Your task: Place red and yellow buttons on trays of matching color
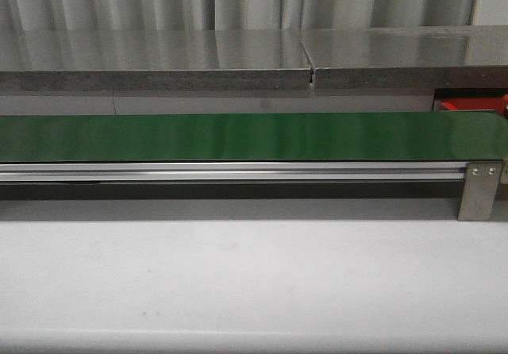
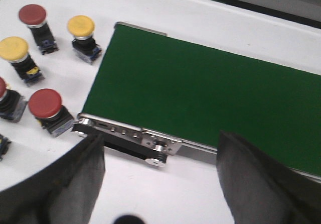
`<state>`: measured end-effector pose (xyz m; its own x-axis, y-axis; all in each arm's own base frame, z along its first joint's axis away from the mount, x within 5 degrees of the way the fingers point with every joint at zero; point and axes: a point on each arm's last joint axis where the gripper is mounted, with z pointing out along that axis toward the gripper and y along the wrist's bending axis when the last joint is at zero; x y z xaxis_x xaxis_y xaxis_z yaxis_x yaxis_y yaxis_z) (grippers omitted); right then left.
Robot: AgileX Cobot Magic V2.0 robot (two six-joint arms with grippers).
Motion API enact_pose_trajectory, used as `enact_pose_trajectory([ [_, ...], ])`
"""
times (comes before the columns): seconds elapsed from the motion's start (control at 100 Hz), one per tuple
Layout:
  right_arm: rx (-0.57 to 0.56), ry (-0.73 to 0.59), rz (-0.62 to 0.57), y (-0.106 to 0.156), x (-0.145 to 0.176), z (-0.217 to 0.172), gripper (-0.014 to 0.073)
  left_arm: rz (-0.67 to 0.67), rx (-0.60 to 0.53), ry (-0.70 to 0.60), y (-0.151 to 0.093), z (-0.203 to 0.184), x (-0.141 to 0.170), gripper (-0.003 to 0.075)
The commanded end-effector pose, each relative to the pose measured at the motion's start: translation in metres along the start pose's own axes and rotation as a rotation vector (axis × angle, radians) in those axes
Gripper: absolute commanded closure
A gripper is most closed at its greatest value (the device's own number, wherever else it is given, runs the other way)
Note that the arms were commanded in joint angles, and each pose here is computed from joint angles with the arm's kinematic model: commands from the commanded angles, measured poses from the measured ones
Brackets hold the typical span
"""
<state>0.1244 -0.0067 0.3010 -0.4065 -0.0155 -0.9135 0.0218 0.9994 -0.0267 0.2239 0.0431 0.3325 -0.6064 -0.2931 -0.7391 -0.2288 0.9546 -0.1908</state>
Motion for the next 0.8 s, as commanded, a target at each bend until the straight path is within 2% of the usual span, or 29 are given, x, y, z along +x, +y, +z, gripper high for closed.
enact_pose_trajectory([
  [0.0,0.012,-0.103,-0.003,-0.001,-0.015,-0.005,0.0663,-0.052,-0.021,-0.073,0.008,-0.006,-0.019,0.0251],
  [0.17,0.012,-0.103,-0.003,-0.001,-0.015,-0.005,0.0663,-0.176,-0.092,-0.008,0.041,0.006,-0.042,0.0267],
  [0.31,0.012,-0.103,-0.003,-0.001,-0.015,-0.005,0.0663,-0.259,-0.101,0.077,0.063,0.024,-0.060,0.0281],
  [0.52,0.012,-0.103,-0.003,-0.001,-0.015,-0.005,0.0663,-0.282,-0.094,0.224,0.078,0.064,-0.072,0.0282],
  [0.79,0.012,-0.103,-0.003,-0.001,-0.015,-0.005,0.0663,-0.338,-0.099,0.317,0.094,0.110,-0.079,0.0282],
])
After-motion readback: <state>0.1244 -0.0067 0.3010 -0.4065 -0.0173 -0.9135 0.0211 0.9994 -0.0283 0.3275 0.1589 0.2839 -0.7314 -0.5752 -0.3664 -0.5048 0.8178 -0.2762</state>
